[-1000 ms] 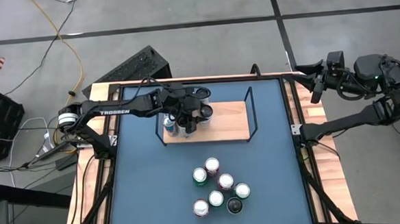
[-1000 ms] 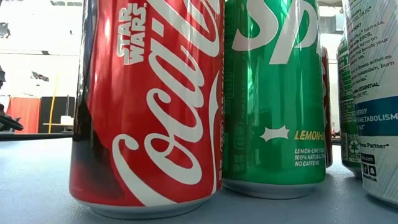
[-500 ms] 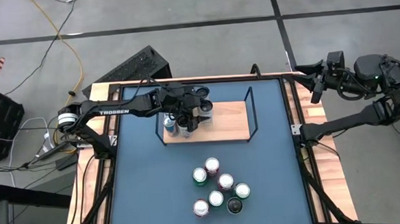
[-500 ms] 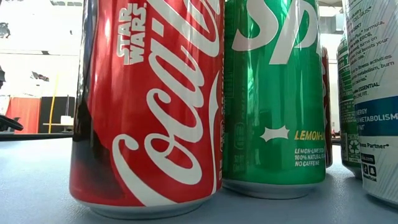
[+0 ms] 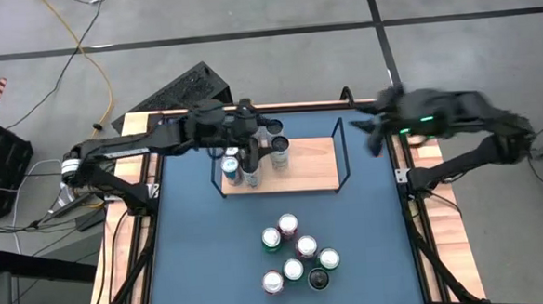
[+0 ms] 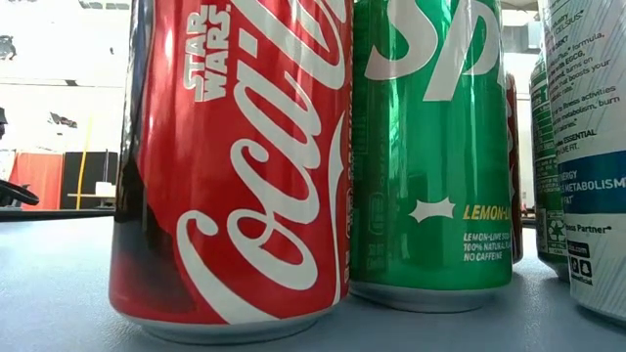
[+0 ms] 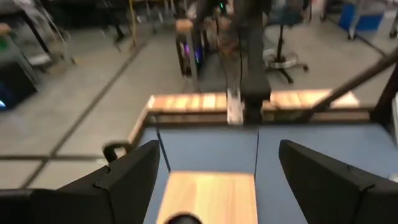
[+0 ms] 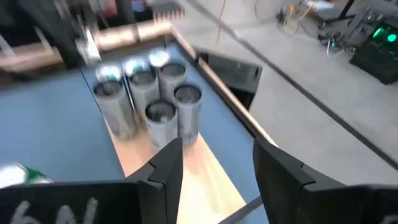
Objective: Place canned beverage on shelf
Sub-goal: Put the top right white and blue soda can on the shelf aligned with the other white and blue soda can
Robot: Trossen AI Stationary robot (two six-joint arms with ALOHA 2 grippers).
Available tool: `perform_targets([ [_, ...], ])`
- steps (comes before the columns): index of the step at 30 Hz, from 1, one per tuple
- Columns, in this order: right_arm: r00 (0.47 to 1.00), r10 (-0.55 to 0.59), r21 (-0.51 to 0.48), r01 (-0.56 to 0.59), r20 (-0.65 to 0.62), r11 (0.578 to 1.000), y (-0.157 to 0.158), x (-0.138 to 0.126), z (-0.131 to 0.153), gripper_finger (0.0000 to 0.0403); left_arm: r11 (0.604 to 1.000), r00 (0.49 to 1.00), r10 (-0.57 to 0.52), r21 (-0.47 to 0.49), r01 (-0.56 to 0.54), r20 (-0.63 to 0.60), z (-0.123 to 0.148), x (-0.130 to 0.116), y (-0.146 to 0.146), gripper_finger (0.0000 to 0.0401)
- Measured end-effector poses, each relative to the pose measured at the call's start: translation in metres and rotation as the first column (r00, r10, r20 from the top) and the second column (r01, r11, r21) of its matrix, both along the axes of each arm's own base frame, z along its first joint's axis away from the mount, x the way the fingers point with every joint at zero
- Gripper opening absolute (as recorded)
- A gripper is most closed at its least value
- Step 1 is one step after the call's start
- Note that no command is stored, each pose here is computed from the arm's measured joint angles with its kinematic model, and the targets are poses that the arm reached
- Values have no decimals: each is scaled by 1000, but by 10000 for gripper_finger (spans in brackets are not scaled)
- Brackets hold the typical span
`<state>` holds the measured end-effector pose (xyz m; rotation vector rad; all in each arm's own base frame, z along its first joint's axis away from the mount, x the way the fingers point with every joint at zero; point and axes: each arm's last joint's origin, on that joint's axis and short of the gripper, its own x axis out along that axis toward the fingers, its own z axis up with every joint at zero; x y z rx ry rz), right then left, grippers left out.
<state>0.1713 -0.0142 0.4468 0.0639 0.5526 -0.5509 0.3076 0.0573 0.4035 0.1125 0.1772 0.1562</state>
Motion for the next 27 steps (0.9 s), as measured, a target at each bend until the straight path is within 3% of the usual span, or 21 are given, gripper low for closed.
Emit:
perform_targets([
  [4,994,26,-67,-34,-109,997,-1,56,-32,175,998,996,56,33,-59,76,46,-29,-15,315],
  [10,987,40,16,-38,-158,999,-13,97,-96,160,991,977,89,77,-106,195,89,-74,-38,316],
  [17,988,28,38,-23,-153,999,-17,108,-148,102,987,961,132,61,-151,244,102,-106,-51,316],
  [27,985,90,90,-78,-149,993,-23,141,-193,21,991,963,111,45,-125,246,104,-115,-64,316],
])
